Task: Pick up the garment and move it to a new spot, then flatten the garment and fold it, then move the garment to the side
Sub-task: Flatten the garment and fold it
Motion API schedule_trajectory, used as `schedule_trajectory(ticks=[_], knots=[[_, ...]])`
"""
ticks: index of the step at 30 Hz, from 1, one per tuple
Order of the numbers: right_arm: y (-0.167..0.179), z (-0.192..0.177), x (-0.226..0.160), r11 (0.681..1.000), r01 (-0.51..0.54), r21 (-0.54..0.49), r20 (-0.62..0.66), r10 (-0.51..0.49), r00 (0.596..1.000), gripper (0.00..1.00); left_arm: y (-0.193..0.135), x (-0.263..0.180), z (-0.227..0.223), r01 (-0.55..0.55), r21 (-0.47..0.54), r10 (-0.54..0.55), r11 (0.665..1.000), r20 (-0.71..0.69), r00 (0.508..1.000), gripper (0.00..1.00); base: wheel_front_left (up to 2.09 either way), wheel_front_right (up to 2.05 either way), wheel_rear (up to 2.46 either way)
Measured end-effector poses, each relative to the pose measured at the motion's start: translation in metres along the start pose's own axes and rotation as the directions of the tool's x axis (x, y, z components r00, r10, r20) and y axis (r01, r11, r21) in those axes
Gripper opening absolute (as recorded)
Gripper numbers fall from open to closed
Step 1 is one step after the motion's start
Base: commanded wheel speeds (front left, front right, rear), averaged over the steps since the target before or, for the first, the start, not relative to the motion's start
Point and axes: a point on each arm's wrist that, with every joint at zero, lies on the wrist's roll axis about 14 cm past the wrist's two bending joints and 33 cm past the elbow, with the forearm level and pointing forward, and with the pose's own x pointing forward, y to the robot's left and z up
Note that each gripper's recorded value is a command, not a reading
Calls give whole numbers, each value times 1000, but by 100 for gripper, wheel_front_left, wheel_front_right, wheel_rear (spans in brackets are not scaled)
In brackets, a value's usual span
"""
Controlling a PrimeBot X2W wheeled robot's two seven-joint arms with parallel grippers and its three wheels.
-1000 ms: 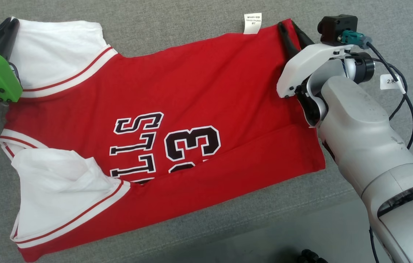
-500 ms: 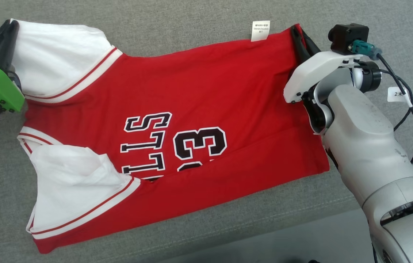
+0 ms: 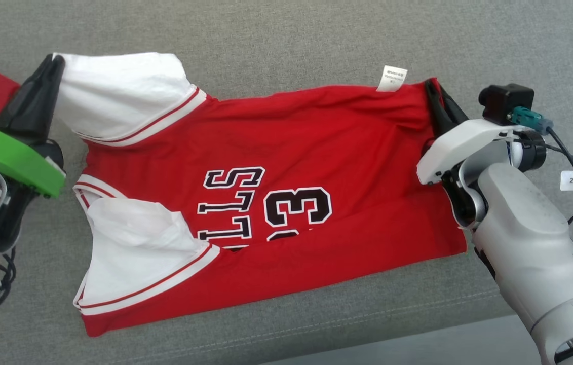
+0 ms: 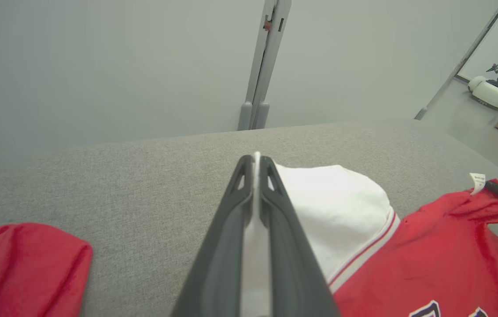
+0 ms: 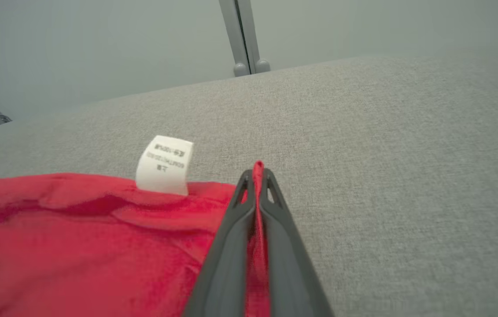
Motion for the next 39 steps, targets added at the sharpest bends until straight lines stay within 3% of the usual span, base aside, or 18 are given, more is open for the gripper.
schedule_trajectory(ticks=[6, 24, 28, 39], knots=[[0, -8, -17, 999, -18, 42, -19, 19, 1000, 0, -21, -36, -12, 32, -15, -32, 999, 8, 999, 0, 0, 0, 0], [4, -17, -46, 983, -64, 171, -37, 71, 997, 0, -45, -122, -61, -71, -159, 71, 985, -2, 997, 0, 0, 0, 0], [19, -20, -55, 972, -120, 203, -37, 130, 991, 0, -44, -131, -66, -102, -174, 103, 980, -3, 995, 0, 0, 0, 0], [14, -37, -75, 978, -148, 145, -108, 164, 981, 0, -57, -141, -98, -122, -160, 114, 980, -62, 992, 0, 0, 0, 0]])
